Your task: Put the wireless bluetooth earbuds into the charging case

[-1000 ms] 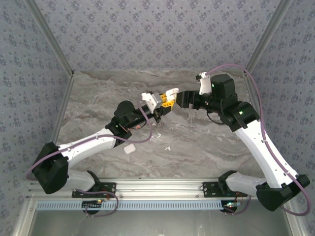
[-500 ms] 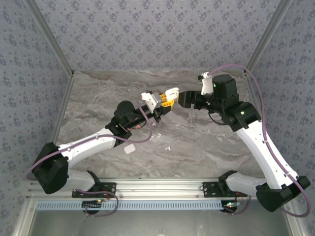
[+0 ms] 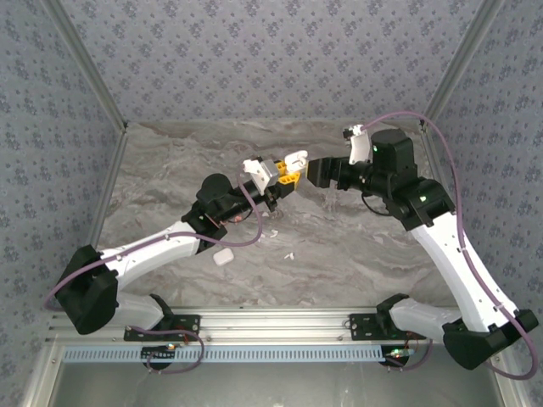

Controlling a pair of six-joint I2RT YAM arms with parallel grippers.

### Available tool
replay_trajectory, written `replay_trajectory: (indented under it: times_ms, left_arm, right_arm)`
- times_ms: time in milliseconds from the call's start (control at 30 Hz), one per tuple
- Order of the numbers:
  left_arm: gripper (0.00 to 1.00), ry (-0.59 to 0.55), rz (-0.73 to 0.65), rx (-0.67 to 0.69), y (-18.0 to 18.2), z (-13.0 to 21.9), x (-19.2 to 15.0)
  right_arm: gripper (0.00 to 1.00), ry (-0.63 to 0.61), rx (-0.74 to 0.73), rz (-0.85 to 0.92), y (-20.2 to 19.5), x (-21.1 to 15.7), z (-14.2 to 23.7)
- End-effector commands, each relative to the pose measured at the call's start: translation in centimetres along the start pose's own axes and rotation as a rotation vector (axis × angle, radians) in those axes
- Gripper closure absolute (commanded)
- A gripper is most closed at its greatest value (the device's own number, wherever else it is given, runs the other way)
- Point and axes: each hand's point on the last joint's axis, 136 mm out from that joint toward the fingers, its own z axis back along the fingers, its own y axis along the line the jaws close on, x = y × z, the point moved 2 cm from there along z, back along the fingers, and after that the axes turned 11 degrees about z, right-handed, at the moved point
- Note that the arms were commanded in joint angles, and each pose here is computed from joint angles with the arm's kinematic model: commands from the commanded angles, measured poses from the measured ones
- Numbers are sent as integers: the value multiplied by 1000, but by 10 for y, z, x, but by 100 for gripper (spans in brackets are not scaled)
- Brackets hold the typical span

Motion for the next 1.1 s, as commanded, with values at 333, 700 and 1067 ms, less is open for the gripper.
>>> replay_trajectory:
  times_ms: [333,700,1067]
  left_arm:
    - [100,-64,-7,-4,-3,-4,21]
    - [100,-61,-6,-3,-2,-5,20]
    - [100,-61,-7,1,-1,-5,20]
  right_arm:
    - [11,-26,39,8,3,10,-12]
    - [11,-9,40,7,2,8,-19]
    - [12,24,-15,17,-6,1,-15]
